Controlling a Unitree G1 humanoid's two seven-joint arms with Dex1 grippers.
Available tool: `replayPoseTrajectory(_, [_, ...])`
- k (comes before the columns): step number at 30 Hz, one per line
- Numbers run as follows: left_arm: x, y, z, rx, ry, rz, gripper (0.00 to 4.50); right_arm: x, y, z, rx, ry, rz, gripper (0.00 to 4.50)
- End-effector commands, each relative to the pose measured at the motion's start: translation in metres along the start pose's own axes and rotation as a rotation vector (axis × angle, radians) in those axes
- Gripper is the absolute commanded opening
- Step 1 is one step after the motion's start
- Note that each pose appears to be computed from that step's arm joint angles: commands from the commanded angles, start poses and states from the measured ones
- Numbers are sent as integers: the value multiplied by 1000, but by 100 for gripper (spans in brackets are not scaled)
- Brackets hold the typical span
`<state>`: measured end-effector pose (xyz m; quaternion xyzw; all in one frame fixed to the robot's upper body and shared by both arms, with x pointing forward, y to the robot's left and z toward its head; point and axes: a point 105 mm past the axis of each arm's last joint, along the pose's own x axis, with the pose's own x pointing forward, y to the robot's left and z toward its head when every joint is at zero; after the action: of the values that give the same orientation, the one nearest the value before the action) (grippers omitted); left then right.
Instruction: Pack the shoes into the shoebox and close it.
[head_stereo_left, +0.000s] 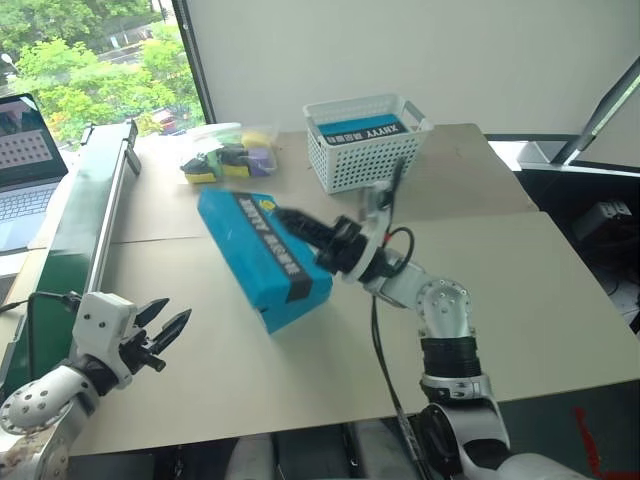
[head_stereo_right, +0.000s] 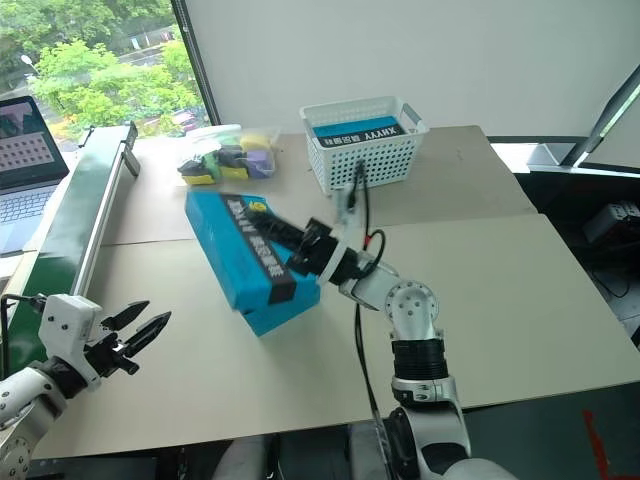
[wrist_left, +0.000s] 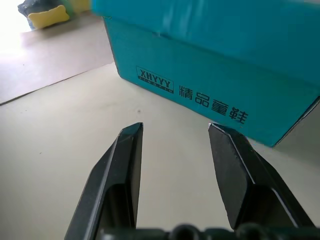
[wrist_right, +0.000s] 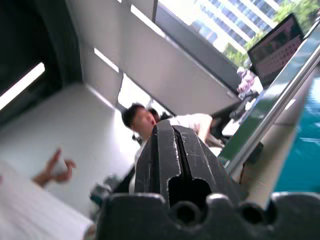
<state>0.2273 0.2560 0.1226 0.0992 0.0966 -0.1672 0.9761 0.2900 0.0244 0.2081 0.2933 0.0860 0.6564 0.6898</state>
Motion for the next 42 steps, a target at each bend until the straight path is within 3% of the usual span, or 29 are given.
replayPoseTrajectory(1, [-4, 0, 12, 37, -42, 23, 222, 10, -1, -2, -195, 106, -15, 2])
replayPoseTrajectory(5, [-6, -2, 10, 31, -42, 31, 222, 27, -37, 13, -378, 135, -206, 2])
replayPoseTrajectory(9, [-6, -4, 10, 25, -51, 32, 222, 37, -75, 21, -406, 122, -361, 2])
replayPoseTrajectory(14, [-6, -6, 12, 24, -60, 34, 222, 50, -101, -16, -465, 329, -386, 2])
replayPoseTrajectory(20, [-5, -7, 12, 25, -65, 42, 222, 35, -133, -58, -556, 606, -488, 2])
replayPoseTrajectory(26, [-3, -8, 16, 27, -82, 49, 222, 37, -137, -55, -594, 622, -502, 2])
replayPoseTrajectory(30, [0, -7, 20, 3, -111, 79, 222, 41, -132, -30, -578, 508, -519, 2])
replayPoseTrajectory(33, [-1, 1, 22, -14, -123, 137, 222, 44, -108, 21, -413, 245, -448, 2])
replayPoseTrajectory(37, [-4, 9, 34, -37, -194, 212, 222, 3, -86, 94, -278, -57, -454, 2])
replayPoseTrajectory(39, [-3, 9, 35, -49, -211, 229, 222, -23, -89, 106, -300, -88, -527, 2])
replayPoseTrajectory(42, [0, 9, 35, -81, -227, 244, 222, -52, -102, 104, -338, -50, -671, 2])
